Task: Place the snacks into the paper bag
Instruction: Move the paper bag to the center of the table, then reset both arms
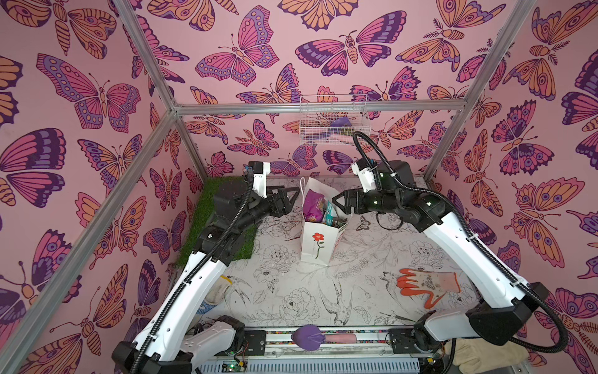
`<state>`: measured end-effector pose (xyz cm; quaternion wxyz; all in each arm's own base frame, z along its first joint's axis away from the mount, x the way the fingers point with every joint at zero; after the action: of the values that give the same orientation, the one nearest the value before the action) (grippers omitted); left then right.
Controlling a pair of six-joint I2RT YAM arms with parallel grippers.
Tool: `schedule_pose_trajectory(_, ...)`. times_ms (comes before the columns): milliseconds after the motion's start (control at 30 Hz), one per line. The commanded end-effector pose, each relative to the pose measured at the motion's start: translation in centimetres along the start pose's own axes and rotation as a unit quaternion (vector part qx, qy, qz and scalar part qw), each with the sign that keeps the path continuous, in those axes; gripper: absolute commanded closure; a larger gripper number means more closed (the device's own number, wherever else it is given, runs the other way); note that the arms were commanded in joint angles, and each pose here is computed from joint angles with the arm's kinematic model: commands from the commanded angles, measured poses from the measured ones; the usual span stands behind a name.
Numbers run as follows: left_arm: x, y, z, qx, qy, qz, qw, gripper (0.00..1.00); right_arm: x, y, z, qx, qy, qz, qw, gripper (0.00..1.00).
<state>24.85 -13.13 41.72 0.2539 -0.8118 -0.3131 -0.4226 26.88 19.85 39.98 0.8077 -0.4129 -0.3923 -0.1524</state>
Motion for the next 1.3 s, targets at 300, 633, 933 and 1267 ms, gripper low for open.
schedule_pose_trajectory(300, -1.0, -1.5, 0.7, 0.046, 0.024, -0.003, 0.999, 0.29, -1.0, -2.0, -1.0, -0.058, -0.022, -0.007, 0.998, 0.08)
schedule_pose_trajectory(633, -2.3, -2.3, 2.0, 0.098, 0.041, -0.004, 0.994, 0.29, -1.9, -3.8, -3.0, -0.15, -0.016, -0.08, 0.985, 0.08)
schedule_pose_trajectory(933, -3.9, -3.6, 3.8, 0.172, 0.056, -0.022, 0.983, 0.29, -3.2, -5.1, -5.7, -0.224, 0.017, -0.11, 0.968, 0.07)
schedule_pose_trajectory(1267, -6.2, -4.7, 6.1, 0.251, 0.079, -0.026, 0.964, 0.28, -6.1, -4.6, -8.6, -0.295, 0.027, -0.115, 0.948, 0.07)
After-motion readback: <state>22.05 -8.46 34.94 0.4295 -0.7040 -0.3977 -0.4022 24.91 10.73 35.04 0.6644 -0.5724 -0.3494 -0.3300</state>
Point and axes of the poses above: each gripper's point midway between its finger pads, its own y axis out along the fingers, its own z axis along the line the jaws close on, x = y × z, the point moved 9 cm from there along -y, back along the fingers, and after that the axes turned 3 degrees about -y, right-handed, at the moved point
